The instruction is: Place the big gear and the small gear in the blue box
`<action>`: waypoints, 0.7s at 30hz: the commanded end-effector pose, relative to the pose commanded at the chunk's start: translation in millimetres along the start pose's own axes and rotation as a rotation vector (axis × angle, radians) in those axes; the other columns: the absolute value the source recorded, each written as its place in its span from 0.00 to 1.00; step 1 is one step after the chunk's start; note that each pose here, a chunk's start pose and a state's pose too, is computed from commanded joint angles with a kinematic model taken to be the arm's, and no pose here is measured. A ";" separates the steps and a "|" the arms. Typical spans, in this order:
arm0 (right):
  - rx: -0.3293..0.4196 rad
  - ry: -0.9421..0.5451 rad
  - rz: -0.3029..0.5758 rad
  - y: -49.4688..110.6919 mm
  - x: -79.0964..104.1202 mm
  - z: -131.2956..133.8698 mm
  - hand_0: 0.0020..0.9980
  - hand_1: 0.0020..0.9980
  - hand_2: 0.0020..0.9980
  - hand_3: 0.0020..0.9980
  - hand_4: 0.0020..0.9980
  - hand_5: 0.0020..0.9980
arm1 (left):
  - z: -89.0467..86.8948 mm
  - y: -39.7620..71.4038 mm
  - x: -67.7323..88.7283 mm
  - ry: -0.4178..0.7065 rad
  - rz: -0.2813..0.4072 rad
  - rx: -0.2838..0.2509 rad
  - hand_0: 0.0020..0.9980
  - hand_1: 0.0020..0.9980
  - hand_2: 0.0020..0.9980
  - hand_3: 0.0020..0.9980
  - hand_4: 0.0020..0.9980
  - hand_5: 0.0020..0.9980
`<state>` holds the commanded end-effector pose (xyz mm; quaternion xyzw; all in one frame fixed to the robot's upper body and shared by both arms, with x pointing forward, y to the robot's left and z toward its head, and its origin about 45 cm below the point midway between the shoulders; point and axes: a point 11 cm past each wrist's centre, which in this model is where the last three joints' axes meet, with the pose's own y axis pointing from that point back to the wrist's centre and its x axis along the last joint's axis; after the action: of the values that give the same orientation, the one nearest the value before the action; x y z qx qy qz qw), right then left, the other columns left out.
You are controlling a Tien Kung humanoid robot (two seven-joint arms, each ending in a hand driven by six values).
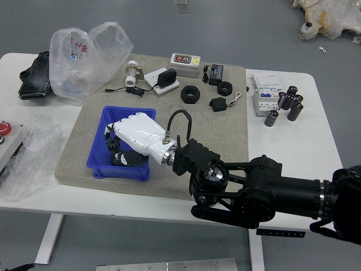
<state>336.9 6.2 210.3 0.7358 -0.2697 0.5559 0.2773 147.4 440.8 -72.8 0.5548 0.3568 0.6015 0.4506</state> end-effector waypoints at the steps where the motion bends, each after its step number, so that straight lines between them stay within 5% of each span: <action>1: -0.001 0.006 -0.007 -1.1 -2.2 0.6 0.29 0.43 0.34 0.50 0.53 0.00 | 1.1 0.1 0.3 0.001 0.001 -0.003 0.62 0.58 0.56 0.63 0.70 0.50; 21: -0.081 0.026 -0.046 -7.0 -14.5 31.4 0.29 0.43 0.34 0.51 0.53 0.00 | -5.7 -1.0 -3.8 0.008 -0.004 0.006 0.62 0.58 0.56 0.63 0.69 0.50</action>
<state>359.4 -9.8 188.3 0.7227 -0.2715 0.5474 0.3230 141.8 438.0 -75.8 0.5529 0.3617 0.6018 0.4486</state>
